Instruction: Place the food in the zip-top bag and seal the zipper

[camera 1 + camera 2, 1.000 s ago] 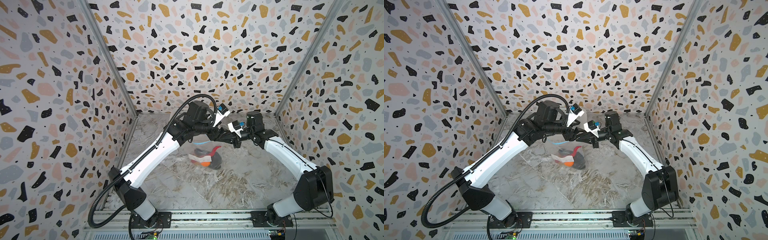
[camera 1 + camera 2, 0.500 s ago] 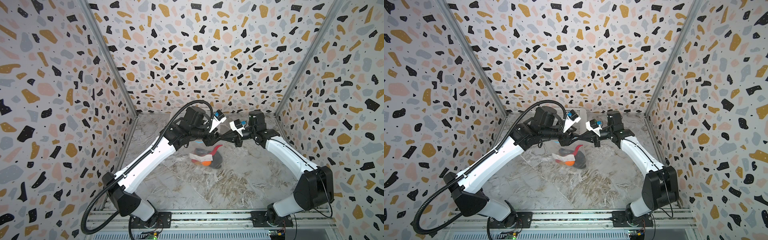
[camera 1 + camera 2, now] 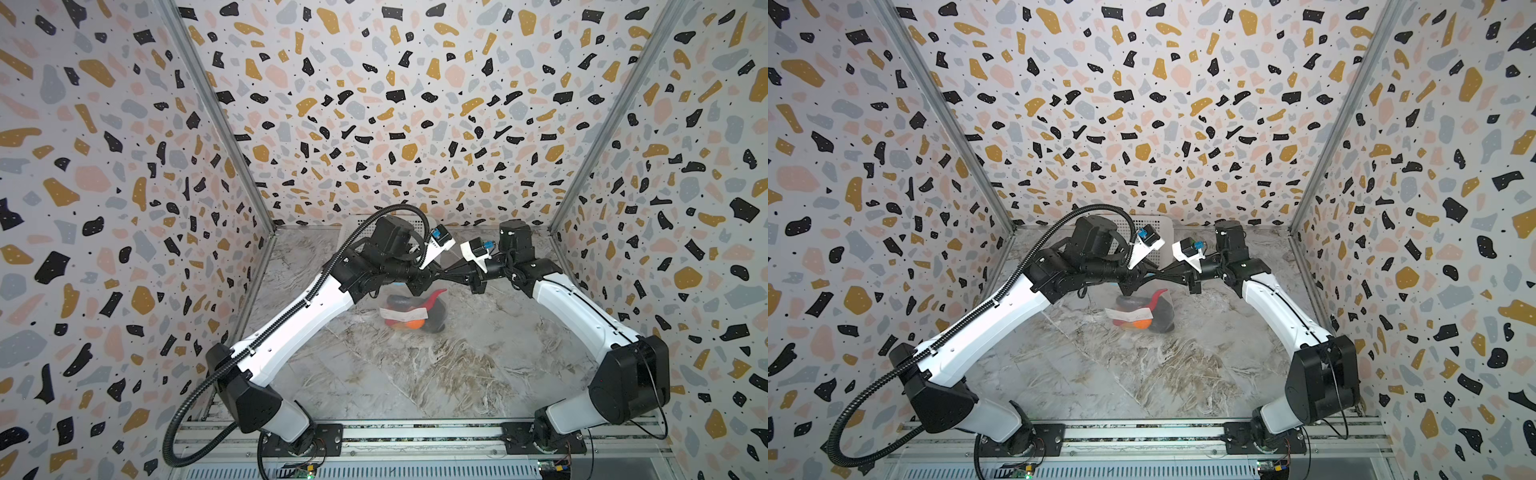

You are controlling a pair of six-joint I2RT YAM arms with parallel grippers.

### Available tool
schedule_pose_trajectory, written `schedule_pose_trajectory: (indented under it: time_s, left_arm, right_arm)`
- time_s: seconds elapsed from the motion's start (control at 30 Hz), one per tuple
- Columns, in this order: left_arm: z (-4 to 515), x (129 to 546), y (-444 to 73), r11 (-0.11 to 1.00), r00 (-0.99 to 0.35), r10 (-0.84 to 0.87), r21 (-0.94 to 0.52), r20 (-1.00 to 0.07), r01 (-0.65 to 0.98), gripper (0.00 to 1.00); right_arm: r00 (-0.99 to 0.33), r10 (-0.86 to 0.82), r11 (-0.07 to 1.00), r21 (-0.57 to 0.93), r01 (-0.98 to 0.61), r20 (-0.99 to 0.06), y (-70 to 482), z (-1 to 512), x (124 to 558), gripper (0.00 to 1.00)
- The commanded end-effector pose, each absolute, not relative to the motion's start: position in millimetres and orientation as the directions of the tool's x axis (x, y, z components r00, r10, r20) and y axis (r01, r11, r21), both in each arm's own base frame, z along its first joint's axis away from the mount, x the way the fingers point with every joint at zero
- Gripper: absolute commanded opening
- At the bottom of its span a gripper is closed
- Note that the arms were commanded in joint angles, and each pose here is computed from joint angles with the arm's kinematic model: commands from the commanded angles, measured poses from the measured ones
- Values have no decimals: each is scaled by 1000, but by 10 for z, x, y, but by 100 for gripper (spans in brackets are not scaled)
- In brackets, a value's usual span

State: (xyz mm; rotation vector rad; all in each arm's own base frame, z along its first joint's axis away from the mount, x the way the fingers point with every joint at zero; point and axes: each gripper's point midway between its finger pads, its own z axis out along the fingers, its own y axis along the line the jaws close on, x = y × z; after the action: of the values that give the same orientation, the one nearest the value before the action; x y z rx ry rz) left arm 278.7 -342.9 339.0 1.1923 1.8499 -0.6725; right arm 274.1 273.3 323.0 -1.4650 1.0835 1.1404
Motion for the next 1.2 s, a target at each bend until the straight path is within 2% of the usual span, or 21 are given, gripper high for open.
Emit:
schedule_pose_trajectory:
  time_s: [0.0,0.2,0.4,0.7,1.17]
  left_arm:
    - [3346,2775,-3420,409,-213,491,7,-845,912,14]
    - [3267,2800,-3324,441,-224,522,35,-823,897,5]
    - [3121,2797,-3096,501,-249,560,84,-790,861,2]
    - [3070,2806,-2512,643,-310,584,196,-750,740,1]
    - [2979,2431,-1822,766,-448,524,170,-724,620,3]
  right_arm:
    - [239,-45,-164,-229,-959,-970,2685,3492,2632,0]
    - [245,-42,-153,-236,-960,-969,2643,3509,2632,0]
    - [245,-45,-126,-238,-963,-968,2579,3529,2660,0]
    - [237,-67,-67,-233,-970,-969,2460,3509,2784,0]
    - [207,-104,38,-212,-976,-973,2271,3458,3070,0]
